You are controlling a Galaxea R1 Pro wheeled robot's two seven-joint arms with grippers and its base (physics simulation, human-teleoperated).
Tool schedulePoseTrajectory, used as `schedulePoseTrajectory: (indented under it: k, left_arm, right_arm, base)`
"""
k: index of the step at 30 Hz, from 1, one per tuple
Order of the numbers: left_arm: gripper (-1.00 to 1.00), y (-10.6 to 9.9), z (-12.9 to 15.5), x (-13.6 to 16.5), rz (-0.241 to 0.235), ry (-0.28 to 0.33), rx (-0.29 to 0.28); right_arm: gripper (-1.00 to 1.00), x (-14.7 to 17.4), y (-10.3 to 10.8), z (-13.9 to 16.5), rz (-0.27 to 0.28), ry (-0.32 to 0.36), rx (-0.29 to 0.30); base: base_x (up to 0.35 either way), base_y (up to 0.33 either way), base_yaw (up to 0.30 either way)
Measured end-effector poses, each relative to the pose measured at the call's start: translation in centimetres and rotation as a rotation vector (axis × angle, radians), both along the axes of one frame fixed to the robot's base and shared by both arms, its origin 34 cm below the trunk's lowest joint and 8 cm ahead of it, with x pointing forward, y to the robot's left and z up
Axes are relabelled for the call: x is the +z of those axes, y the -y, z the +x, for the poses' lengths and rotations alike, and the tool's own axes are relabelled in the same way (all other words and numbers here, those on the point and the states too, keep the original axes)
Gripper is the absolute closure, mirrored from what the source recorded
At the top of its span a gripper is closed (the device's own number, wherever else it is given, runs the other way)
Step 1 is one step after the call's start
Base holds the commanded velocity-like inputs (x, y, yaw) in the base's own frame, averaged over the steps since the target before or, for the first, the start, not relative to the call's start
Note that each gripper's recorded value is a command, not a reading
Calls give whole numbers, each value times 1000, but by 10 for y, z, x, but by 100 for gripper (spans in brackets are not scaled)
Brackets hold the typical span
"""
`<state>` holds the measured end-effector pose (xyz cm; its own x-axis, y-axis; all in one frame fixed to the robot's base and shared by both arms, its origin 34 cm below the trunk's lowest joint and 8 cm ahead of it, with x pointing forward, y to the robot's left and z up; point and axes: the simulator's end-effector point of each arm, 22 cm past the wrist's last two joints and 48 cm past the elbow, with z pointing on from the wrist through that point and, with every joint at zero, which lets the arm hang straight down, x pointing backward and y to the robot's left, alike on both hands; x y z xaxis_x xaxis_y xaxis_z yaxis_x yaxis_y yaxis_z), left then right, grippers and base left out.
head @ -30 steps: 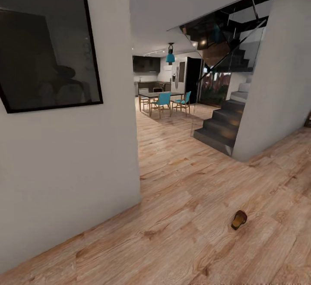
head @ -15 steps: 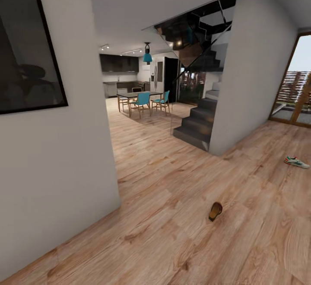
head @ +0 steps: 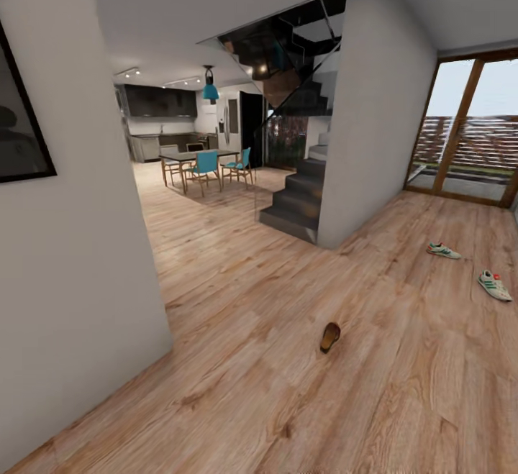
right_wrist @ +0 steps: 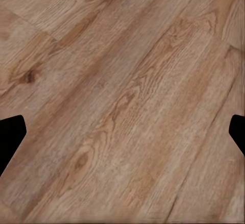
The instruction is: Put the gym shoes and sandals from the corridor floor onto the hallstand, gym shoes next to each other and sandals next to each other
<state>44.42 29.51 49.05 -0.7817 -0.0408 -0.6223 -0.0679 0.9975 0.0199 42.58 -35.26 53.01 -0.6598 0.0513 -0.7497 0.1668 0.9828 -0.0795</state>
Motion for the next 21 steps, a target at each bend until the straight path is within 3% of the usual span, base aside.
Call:
schedulePoseTrajectory:
  k: [21]
  left_arm:
    - [-100,0,-10,-45,1,-22,0]
  right_arm:
    - [-100,-44,-1,-9,1,-21,1]
  base:
    - [0,0,-232]
